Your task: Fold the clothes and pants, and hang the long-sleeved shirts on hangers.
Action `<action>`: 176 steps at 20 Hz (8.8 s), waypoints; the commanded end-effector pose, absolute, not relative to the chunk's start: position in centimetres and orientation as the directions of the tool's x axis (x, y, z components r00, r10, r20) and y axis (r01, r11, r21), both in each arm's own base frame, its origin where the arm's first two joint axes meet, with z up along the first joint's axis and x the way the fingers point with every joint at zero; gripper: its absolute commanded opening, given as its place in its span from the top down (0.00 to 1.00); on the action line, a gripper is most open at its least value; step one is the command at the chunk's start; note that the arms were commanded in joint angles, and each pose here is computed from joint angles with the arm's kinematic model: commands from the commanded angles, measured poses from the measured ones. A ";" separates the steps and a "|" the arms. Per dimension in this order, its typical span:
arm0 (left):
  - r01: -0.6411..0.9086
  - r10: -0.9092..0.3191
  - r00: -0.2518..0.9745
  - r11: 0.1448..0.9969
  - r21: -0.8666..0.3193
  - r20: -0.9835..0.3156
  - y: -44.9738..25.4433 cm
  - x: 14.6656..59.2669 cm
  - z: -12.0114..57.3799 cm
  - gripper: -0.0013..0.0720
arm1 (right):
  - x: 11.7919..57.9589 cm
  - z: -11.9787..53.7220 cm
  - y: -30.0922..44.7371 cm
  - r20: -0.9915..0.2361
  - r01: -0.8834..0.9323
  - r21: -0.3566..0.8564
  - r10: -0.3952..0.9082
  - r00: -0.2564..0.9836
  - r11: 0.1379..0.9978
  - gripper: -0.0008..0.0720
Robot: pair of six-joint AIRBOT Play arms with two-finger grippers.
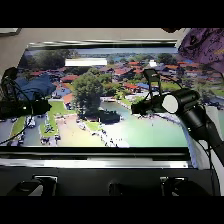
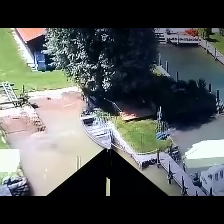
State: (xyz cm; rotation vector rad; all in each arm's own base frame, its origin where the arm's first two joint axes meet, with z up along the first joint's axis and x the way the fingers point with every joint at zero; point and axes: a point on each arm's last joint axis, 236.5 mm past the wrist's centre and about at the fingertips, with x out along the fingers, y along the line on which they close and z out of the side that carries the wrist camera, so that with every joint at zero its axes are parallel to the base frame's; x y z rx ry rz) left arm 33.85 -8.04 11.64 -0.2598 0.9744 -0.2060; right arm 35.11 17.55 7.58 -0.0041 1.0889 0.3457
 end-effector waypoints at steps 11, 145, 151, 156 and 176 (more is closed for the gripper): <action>0.056 -0.288 0.547 0.950 -0.308 -0.787 -8.0 33.8 11.6 0.96 | 35.1 7.6 17.6 -0.867 -0.278 0.167 0.276 0.416 0.946 0.94; 0.003 -0.665 0.211 0.733 -0.680 -0.716 -31.1 50.9 -8.1 0.17 | 37.4 -5.3 11.7 -0.669 0.201 0.742 0.687 0.283 0.640 0.95; 0.006 -0.665 0.194 0.736 -0.677 -0.721 -31.8 50.3 -8.8 0.63 | 37.4 -3.9 11.8 -0.659 0.178 0.748 0.689 0.301 0.639 0.95; 0.054 -0.671 0.266 0.727 -0.684 -0.692 -30.6 52.9 -5.7 0.96 | 37.9 -2.0 11.6 -0.651 0.144 0.748 0.673 0.351 0.648 0.95; 0.001 -0.060 0.963 0.977 -0.215 -0.264 -3.0 32.0 45.0 0.96 | 22.9 47.1 6.0 -0.011 -0.247 0.177 0.253 0.967 0.953 0.95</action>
